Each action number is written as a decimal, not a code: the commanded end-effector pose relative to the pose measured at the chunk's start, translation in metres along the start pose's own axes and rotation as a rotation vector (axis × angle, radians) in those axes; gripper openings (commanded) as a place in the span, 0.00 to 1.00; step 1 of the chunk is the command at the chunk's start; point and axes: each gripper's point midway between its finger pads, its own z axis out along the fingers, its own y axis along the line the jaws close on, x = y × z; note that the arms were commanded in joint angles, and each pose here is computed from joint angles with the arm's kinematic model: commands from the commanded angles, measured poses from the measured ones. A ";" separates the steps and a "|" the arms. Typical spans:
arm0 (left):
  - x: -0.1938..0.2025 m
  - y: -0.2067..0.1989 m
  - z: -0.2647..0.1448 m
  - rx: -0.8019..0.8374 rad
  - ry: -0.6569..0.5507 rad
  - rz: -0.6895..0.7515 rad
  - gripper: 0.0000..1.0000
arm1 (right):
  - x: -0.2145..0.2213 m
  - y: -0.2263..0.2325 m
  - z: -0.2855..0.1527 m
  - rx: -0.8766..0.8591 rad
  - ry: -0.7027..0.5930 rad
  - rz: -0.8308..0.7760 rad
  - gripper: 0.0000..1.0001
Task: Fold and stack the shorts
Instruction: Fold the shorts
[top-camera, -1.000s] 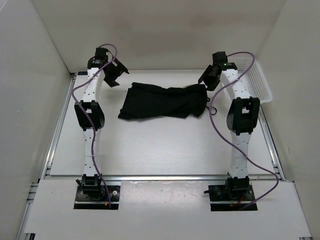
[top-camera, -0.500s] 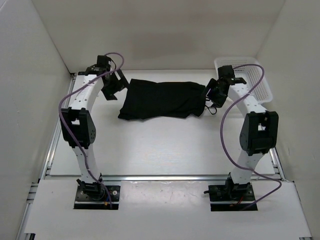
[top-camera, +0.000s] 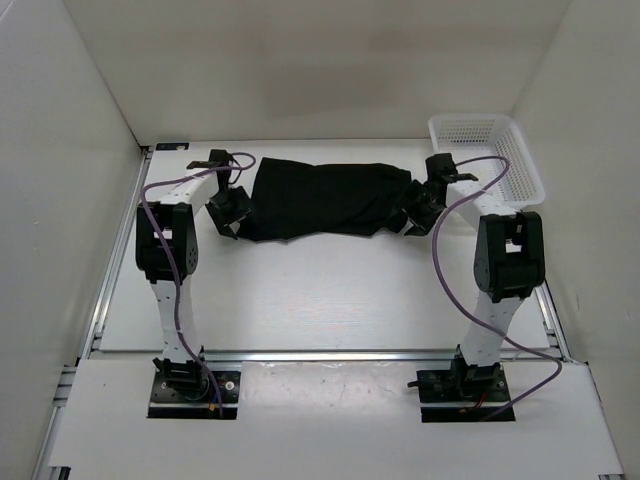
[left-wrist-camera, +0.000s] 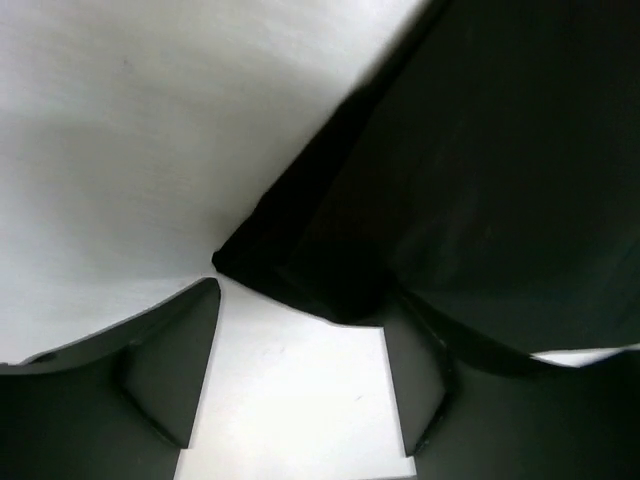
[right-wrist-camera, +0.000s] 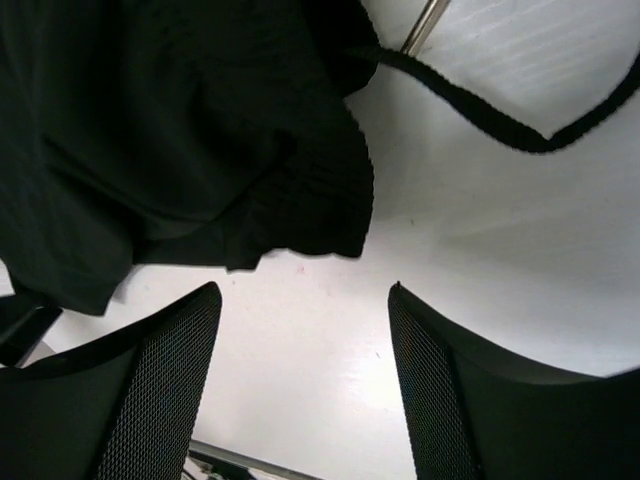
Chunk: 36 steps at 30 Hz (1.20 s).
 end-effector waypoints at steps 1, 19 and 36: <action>-0.024 -0.010 -0.007 0.017 -0.082 0.004 0.68 | -0.001 0.010 0.017 -0.036 -0.008 0.073 0.70; -0.069 0.024 -0.058 0.065 -0.171 -0.148 0.10 | -0.026 0.024 -0.024 0.140 -0.227 -0.298 0.00; 0.056 0.082 -0.079 -0.001 -0.091 -0.158 0.76 | 0.087 -0.074 -0.067 0.274 -0.151 -0.365 0.54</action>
